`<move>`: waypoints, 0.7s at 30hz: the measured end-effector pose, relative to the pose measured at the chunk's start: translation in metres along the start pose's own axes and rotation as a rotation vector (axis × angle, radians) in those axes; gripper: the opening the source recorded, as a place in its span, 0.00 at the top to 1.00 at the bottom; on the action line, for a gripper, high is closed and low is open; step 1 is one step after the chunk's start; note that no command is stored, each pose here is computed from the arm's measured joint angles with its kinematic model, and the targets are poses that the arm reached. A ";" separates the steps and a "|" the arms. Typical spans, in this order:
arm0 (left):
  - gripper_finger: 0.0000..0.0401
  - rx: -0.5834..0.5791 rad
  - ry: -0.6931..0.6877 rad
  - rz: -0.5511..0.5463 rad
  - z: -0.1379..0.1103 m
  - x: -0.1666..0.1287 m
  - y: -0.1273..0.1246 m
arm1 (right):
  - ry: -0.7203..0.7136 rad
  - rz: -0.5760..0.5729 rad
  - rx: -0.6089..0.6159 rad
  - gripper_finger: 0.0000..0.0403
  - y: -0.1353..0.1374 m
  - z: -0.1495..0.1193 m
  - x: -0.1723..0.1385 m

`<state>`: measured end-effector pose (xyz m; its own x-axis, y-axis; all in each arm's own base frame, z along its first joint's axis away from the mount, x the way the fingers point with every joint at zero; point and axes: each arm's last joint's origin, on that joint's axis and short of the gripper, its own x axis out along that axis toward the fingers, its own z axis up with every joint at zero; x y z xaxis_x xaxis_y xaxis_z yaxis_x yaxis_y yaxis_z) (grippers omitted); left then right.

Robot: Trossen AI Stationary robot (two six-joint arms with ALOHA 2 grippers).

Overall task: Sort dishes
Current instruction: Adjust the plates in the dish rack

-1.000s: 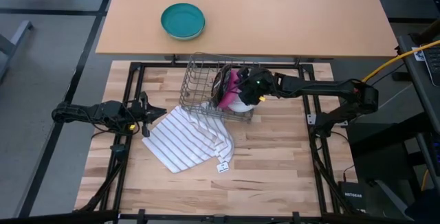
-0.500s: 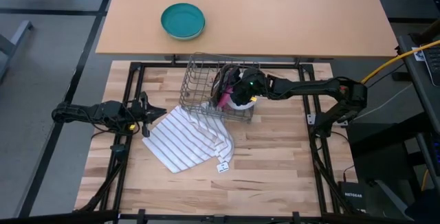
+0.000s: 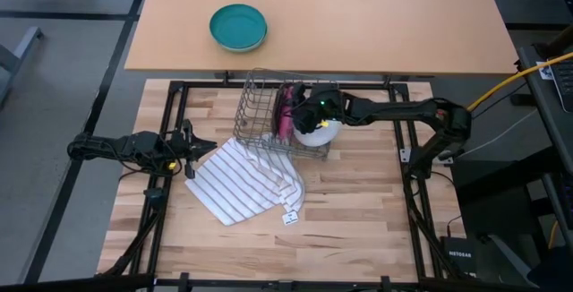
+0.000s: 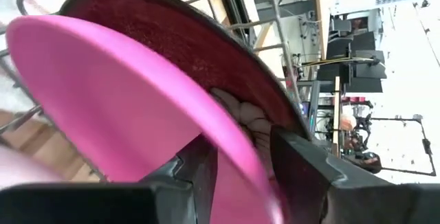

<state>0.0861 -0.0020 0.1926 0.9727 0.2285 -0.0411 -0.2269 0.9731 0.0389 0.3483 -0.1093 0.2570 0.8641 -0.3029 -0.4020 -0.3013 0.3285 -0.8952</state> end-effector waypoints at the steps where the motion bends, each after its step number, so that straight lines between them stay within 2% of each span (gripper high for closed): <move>1: 0.92 0.000 -0.001 0.000 0.000 0.000 0.000 | 0.001 0.006 0.000 0.66 0.001 0.000 0.004; 7: 0.92 0.000 0.000 0.000 0.000 0.000 0.000 | 0.006 0.022 -0.005 0.66 0.001 0.001 0.024; 21: 0.92 0.002 0.001 0.000 0.000 0.000 0.000 | 0.012 0.046 0.002 0.66 -0.007 0.003 0.024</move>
<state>0.0861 -0.0020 0.1925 0.9727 0.2283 -0.0416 -0.2266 0.9731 0.0413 0.3720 -0.1164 0.2544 0.8445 -0.2984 -0.4446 -0.3393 0.3442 -0.8754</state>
